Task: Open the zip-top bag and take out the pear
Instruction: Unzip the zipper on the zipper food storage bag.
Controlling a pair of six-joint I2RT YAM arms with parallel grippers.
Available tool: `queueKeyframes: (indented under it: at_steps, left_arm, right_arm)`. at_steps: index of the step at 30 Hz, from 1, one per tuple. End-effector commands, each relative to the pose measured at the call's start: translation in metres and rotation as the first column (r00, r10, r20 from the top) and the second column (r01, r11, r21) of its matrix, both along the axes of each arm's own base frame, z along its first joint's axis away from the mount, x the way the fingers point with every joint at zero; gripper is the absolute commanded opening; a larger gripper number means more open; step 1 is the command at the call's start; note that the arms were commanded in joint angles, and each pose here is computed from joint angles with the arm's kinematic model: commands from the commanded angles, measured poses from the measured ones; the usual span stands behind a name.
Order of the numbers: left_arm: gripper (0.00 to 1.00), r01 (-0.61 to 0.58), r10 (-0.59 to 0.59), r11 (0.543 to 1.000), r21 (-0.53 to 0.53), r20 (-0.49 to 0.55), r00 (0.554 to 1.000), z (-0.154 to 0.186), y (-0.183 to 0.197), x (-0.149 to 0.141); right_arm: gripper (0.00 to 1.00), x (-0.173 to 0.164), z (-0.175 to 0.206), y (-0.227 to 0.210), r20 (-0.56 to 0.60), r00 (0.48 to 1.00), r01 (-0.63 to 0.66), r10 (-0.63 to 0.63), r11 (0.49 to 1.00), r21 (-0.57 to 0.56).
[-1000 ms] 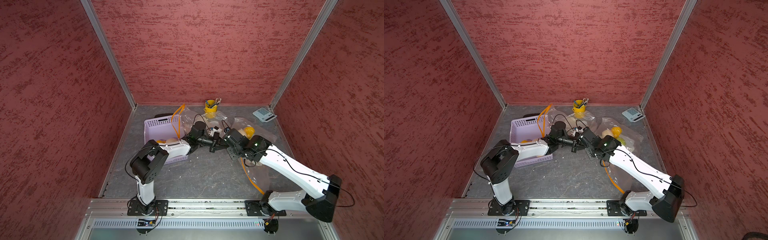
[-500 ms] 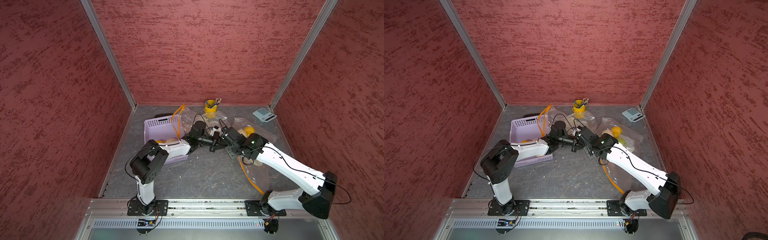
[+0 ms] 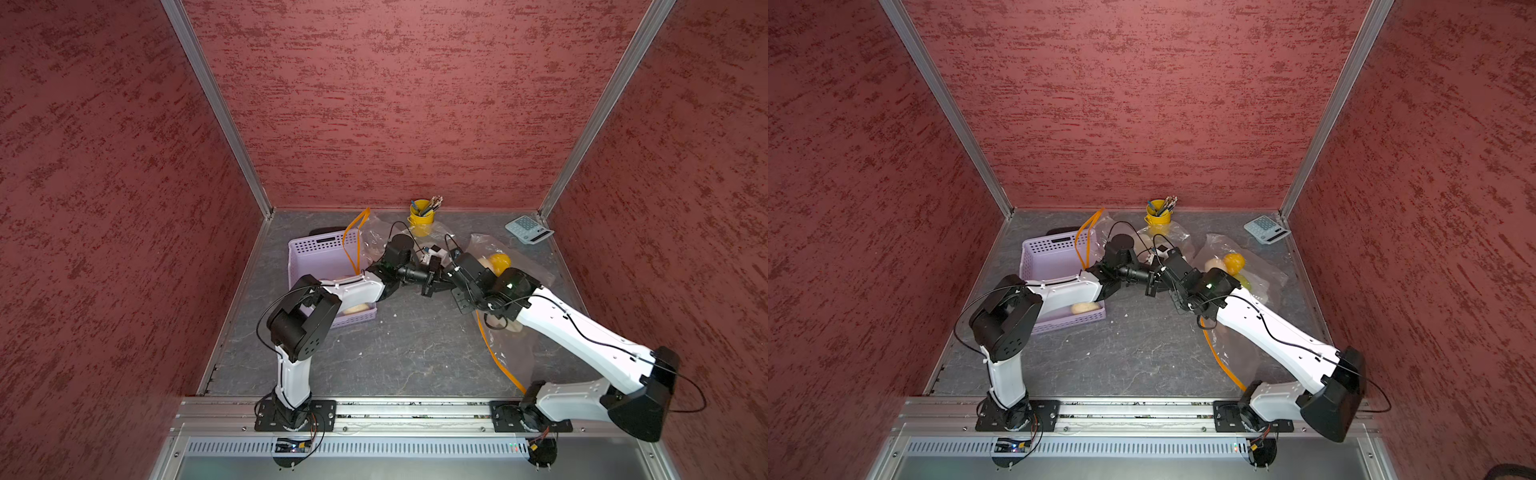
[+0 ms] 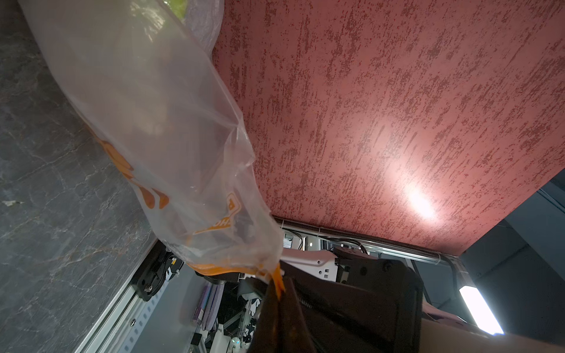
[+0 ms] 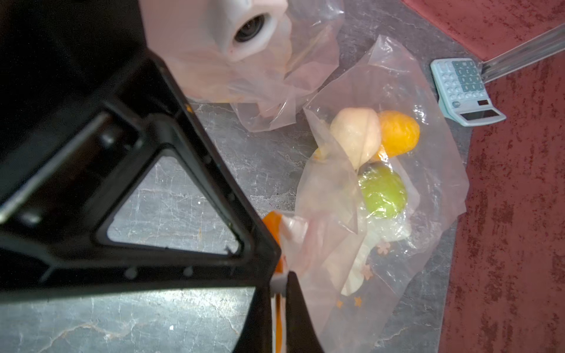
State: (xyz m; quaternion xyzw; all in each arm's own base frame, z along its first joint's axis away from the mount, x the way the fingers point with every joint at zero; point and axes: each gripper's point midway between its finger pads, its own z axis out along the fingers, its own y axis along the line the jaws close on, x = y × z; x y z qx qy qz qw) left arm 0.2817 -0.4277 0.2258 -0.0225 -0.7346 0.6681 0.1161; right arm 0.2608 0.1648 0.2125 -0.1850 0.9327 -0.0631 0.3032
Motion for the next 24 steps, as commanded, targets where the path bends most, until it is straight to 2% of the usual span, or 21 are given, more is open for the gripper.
queueKeyframes:
  at_steps: [1,13,19,24]
  left_arm:
    - [0.0,-0.117,0.122,0.991,-0.062,0.082,0.989,0.028,0.006,0.045]
    - [0.0,-0.249,0.262,0.963,-0.102,0.148,0.953,0.068,0.028,0.115]
    - [0.0,-0.276,0.291,0.955,-0.111,0.159,0.943,0.079,0.039,0.129]
    - [0.0,-0.335,0.353,0.934,-0.126,0.17,0.92,0.089,0.06,0.153]
  right_arm:
    - [0.02,-0.019,-0.01,-0.003,-0.059,0.998,0.023,-0.02,0.998,0.051]
    - [0.01,-0.039,-0.035,-0.02,-0.094,0.989,0.129,-0.118,0.985,0.113]
    - [0.01,-0.042,-0.045,-0.023,-0.106,0.983,0.163,-0.15,0.979,0.127]
    - [0.01,-0.054,-0.058,-0.029,-0.146,0.969,0.221,-0.198,0.962,0.16]
